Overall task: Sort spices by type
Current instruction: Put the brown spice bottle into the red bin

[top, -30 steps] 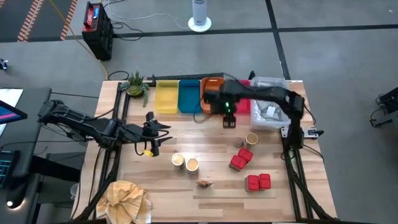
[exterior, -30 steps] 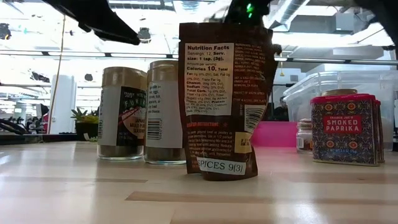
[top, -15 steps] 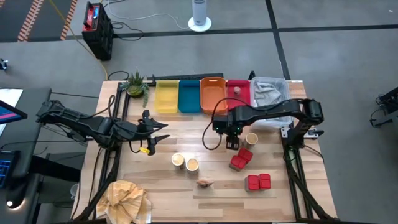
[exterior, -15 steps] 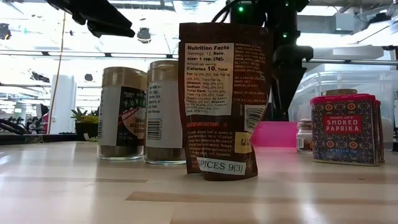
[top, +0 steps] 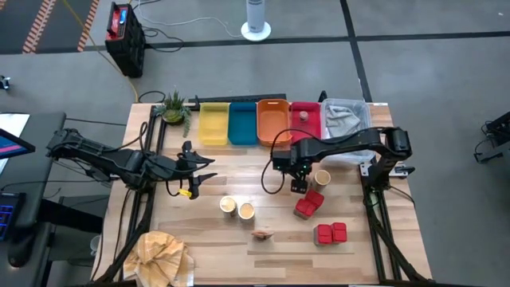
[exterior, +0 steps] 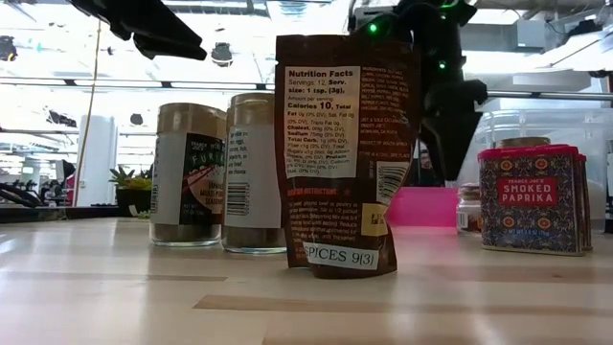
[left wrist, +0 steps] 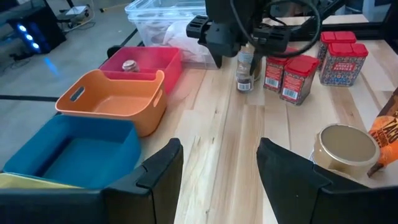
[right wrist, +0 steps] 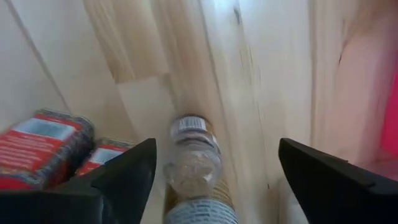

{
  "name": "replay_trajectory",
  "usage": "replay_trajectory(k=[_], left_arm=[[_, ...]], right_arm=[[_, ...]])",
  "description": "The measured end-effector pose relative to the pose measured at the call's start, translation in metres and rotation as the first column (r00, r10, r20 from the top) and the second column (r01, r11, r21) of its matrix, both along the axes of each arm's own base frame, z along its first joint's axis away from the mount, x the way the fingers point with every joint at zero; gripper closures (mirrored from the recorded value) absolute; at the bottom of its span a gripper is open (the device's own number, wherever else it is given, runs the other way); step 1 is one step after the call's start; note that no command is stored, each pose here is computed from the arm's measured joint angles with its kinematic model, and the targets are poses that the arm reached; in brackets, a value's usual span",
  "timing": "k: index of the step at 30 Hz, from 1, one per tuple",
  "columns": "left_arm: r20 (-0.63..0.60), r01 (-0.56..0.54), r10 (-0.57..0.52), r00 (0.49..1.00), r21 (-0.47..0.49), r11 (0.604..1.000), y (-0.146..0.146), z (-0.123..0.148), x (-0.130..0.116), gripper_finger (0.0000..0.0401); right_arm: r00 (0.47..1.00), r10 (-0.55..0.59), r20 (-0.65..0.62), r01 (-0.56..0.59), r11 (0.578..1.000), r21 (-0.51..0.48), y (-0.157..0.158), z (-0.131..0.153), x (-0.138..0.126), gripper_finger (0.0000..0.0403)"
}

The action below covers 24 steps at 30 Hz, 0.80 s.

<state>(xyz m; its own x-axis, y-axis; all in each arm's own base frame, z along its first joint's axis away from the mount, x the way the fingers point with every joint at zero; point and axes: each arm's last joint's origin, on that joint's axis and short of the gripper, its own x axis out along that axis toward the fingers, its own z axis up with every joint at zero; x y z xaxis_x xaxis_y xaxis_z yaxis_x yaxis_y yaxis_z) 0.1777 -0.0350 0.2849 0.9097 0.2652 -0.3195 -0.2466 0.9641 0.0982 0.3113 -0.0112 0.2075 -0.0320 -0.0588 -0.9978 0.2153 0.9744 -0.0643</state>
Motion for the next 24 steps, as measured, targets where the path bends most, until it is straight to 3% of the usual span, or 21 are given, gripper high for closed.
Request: replay_trajectory(k=[6,24], left_arm=[[-0.004,0.000,0.000,1.000,0.001,1.000,0.000,0.000,0.000,0.0205],[-0.022,0.023,-0.023,0.999,-0.004,1.000,-0.001,-0.002,-0.001,0.0205]], right_arm=[[0.999,0.003,-0.049,-0.002,1.000,0.028,0.007,-0.010,0.002,0.0031],[0.999,-0.036,-0.026,0.037,0.999,0.033,0.008,-0.047,-0.012,0.0073]])
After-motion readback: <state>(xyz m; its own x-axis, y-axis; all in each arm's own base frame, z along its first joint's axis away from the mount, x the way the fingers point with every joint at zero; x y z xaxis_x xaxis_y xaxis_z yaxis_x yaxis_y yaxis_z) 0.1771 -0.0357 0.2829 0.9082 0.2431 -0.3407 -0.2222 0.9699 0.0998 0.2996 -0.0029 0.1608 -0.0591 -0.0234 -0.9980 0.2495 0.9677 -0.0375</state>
